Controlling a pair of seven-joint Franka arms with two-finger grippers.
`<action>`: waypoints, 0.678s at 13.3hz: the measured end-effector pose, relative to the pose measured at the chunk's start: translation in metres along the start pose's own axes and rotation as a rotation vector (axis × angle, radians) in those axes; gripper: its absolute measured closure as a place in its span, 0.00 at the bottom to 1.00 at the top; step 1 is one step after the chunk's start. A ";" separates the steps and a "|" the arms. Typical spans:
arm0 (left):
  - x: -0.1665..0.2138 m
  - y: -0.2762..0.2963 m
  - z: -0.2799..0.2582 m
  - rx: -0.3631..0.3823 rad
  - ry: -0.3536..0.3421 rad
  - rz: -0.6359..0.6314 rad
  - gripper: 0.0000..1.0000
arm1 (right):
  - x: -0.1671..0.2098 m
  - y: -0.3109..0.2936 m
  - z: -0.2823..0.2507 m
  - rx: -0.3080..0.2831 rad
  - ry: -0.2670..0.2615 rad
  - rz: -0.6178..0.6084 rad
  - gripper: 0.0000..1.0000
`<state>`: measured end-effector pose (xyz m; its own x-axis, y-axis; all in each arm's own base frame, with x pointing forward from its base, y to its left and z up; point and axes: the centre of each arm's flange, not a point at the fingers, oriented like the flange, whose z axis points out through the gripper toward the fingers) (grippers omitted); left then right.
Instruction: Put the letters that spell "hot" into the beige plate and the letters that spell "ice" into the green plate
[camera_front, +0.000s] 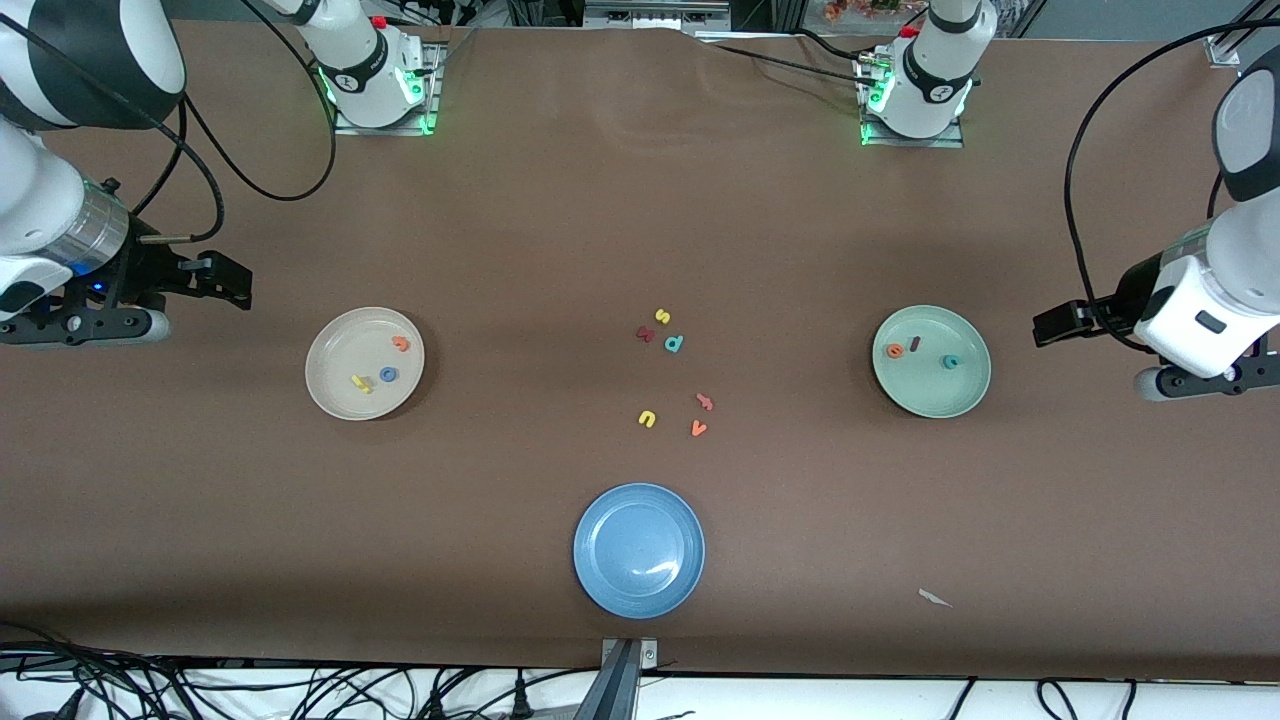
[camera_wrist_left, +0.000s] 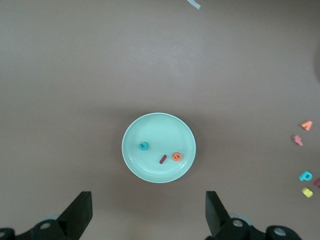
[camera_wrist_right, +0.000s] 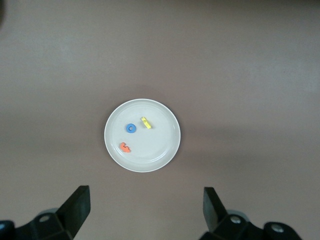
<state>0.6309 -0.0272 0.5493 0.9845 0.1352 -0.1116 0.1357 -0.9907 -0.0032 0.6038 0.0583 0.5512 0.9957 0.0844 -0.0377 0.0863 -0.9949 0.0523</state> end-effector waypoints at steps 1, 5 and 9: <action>0.001 -0.006 0.000 -0.006 0.000 0.016 0.00 | 0.000 0.000 0.000 0.000 0.000 0.000 0.00; 0.002 -0.014 0.005 -0.009 -0.008 0.031 0.00 | 0.000 0.000 0.000 0.000 0.000 -0.001 0.00; 0.002 -0.014 0.011 -0.007 -0.020 0.033 0.00 | -0.001 0.000 0.000 0.000 -0.008 0.000 0.00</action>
<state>0.6301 -0.0136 0.5382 0.9861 0.1021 -0.1311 0.1040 -0.9945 0.0077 0.6028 0.0578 0.5511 0.9954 0.0837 -0.0461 0.0861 -0.9949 0.0526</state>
